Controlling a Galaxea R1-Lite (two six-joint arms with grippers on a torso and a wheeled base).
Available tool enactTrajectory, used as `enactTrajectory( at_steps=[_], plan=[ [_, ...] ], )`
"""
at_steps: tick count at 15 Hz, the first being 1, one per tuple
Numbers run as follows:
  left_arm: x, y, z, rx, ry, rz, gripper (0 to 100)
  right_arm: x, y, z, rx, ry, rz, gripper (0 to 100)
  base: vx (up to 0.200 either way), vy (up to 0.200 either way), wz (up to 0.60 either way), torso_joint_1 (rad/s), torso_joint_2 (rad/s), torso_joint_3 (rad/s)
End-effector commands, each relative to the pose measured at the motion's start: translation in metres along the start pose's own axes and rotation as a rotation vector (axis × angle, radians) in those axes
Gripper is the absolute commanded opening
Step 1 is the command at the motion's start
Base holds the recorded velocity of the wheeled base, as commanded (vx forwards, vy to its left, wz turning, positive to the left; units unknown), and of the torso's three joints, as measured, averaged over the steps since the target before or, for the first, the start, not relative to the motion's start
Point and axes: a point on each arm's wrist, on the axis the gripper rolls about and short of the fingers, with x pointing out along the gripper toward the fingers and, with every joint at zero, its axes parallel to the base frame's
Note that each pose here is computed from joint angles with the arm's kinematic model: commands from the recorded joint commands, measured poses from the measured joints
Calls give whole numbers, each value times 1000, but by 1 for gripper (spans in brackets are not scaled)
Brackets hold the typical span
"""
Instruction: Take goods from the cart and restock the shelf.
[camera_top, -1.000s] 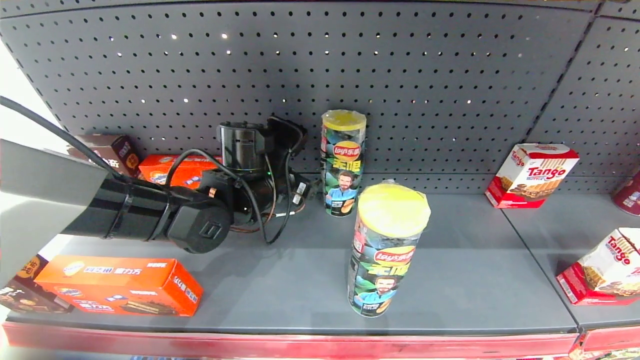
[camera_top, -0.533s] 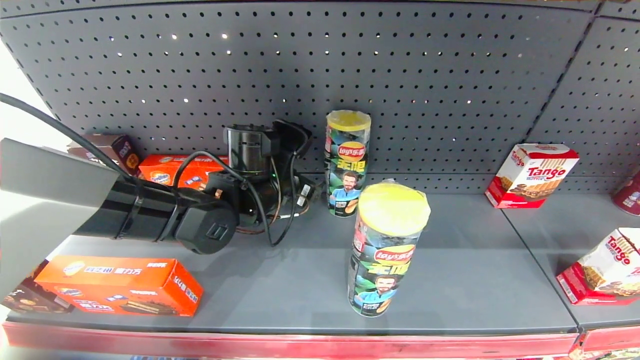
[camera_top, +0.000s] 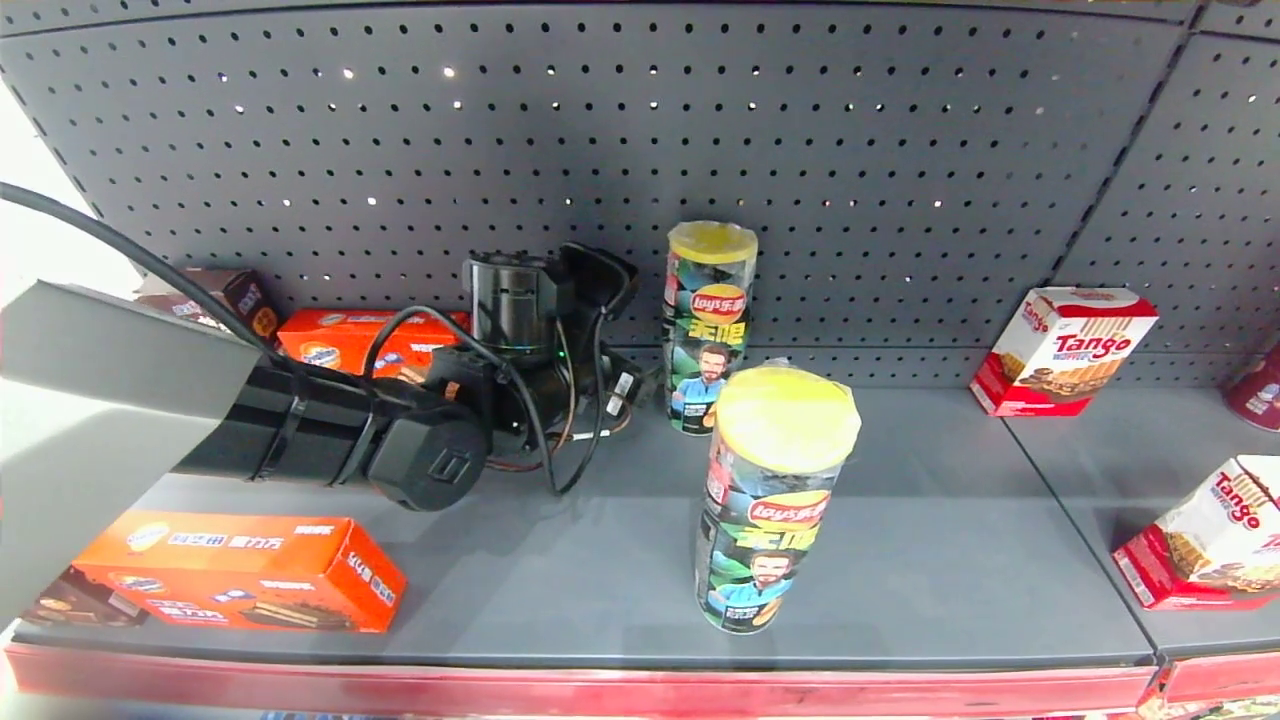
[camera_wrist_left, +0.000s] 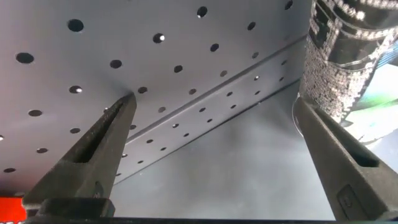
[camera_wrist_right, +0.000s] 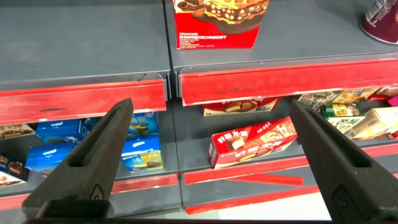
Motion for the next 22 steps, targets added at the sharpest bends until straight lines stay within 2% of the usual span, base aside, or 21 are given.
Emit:
enactTrajectory(
  at_steps=[1, 5, 6, 9, 11, 14, 17, 19, 20, 21, 22],
  plan=[
    [-8, 6, 6, -4, -14, 10, 100, 0, 0, 0, 0, 1, -1, 100, 0, 0, 0, 0, 0, 0],
    [-30, 15, 27, -15, -69, 39, 100, 0, 0, 0, 0, 1, -1, 100, 0, 0, 0, 0, 0, 0],
    [-56, 24, 34, -24, -83, 65, 100, 0, 0, 0, 0, 1, -1, 100, 0, 0, 0, 0, 0, 0],
    [-97, 33, 39, -26, -106, 61, 100, 0, 0, 0, 0, 1, -1, 100, 0, 0, 0, 0, 0, 0],
    [-103, 32, 32, -29, -106, 63, 100, 0, 0, 0, 0, 1, -1, 100, 0, 0, 0, 0, 0, 0],
    [-112, 27, 18, -53, -209, 86, 100, 0, 0, 0, 0, 1, 16, 100, 0, 0, 0, 0, 0, 0],
    [-113, 27, 21, -60, -236, 89, 100, 0, 0, 0, 3, 1, 16, 100, 0, 0, 0, 0, 0, 0],
    [-114, 27, 18, -83, -232, 87, 100, 0, 0, 0, -5, -5, 27, 100, 0, 0, 0, 0, 0, 0],
    [-115, 29, 20, -87, -239, 91, 100, -5, 0, 27, 4, -94, 46, 100, 0, 0, 0, 0, 0, 0],
    [-119, 30, 21, -90, -245, 95, 100, -3, -1, 93, 49, -147, 39, 100, 0, 0, 0, 0, 0, 0],
    [-125, 32, 21, -99, -252, 96, 100, 23, -1, 170, 186, -148, 57, 100, 0, 0, 0, 0, 0, 0]
  ],
)
